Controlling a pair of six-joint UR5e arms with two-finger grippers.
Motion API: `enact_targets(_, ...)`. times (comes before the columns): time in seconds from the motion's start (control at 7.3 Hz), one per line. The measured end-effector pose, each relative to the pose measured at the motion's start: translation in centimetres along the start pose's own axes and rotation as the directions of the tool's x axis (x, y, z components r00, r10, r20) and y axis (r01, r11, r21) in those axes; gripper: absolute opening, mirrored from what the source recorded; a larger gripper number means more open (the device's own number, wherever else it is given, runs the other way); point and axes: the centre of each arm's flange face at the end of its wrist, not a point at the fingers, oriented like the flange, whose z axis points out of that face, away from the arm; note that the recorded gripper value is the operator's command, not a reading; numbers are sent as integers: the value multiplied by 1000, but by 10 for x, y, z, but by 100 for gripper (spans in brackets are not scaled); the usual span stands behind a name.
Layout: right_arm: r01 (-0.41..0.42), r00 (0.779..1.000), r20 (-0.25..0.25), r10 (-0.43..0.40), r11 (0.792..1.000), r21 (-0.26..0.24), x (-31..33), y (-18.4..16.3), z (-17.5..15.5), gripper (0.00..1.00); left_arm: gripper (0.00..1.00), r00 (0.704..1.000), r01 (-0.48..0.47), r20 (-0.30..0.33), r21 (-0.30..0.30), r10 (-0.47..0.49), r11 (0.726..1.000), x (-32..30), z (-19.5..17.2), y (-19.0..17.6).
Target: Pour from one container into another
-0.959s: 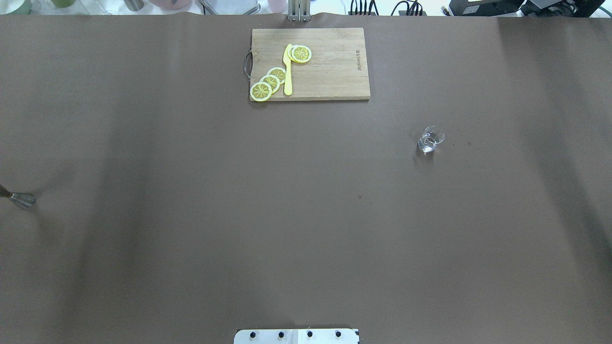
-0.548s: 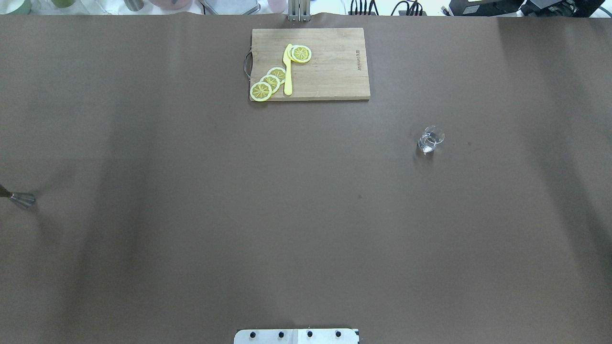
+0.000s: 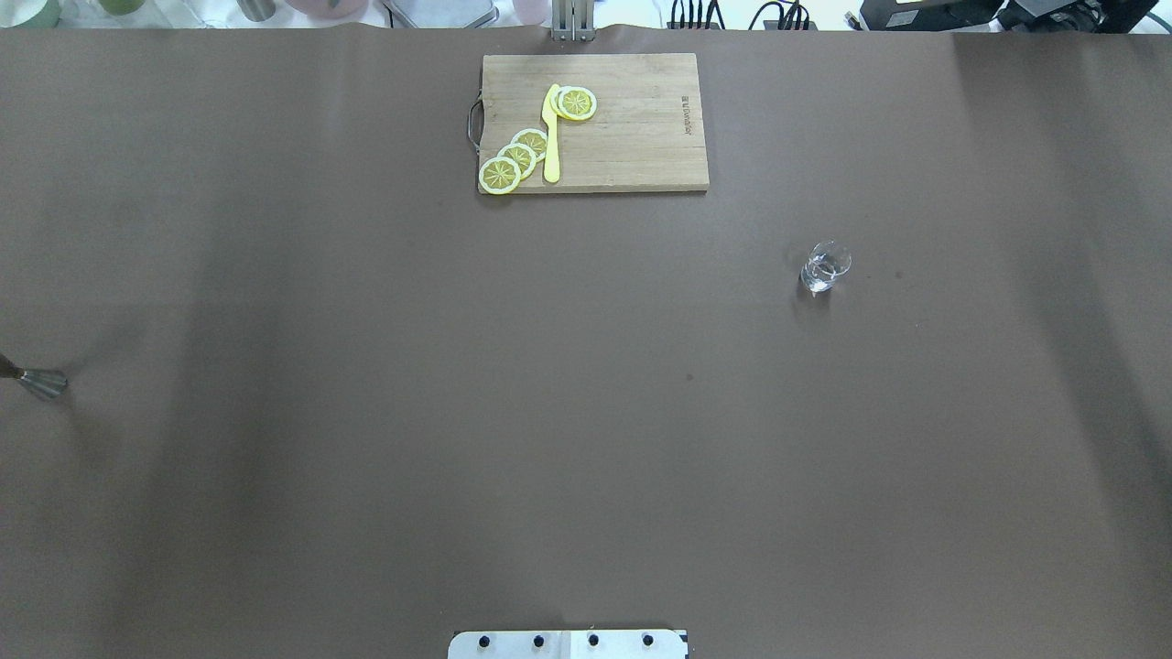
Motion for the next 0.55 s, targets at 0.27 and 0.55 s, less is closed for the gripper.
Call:
enact_targets(0.27,-3,1000,0,3,1000,-2,1,1,1,100,99,1000,5,2,-3,-5,1000,-2,1,1)
enact_targets(0.55,-6,1000,0,6,1000,-4,3,2,2,100,99,1000,10,8,-4,-10,1000,-3,1,2)
